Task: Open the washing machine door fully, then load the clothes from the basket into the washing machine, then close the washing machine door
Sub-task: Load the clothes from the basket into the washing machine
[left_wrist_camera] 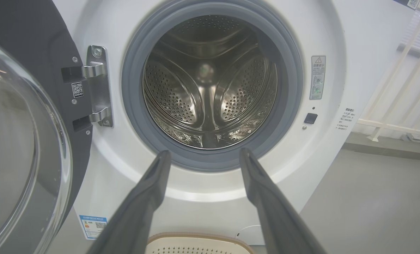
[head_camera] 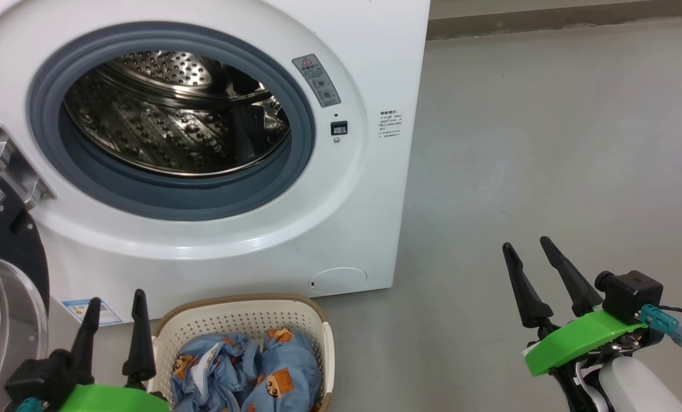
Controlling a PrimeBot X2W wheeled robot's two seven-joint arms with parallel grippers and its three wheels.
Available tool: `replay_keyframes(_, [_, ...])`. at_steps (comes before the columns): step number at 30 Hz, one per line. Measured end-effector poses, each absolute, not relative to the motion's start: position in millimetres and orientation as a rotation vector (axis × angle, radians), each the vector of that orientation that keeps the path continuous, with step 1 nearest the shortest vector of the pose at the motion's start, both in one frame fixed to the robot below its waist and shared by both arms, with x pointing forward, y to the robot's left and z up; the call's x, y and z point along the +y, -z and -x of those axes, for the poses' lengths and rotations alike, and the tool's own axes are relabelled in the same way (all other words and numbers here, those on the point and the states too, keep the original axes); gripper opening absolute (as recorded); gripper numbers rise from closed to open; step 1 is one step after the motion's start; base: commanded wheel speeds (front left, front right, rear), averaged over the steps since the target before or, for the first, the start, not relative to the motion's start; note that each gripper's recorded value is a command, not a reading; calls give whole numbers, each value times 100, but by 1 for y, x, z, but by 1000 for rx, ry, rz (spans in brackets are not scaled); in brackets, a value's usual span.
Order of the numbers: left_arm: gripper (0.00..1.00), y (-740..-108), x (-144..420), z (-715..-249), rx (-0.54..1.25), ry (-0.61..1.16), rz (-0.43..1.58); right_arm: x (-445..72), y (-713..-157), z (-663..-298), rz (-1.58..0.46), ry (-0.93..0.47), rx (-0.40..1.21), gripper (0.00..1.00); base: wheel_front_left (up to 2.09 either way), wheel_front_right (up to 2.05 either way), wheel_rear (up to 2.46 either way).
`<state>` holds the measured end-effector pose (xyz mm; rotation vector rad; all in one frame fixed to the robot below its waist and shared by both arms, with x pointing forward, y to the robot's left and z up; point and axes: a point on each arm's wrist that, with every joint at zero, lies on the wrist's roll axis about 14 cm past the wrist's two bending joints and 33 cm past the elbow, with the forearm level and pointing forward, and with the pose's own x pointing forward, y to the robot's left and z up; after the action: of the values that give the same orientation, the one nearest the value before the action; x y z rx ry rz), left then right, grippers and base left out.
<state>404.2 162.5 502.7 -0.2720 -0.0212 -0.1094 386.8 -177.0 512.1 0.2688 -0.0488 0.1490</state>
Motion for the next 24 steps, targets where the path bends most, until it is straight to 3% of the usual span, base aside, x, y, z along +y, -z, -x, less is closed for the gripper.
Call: replay_keyframes(24, [100,-490,159,-407,16,113,272,-176,-502,-389,-276,-144,-22,100,0,0,0])
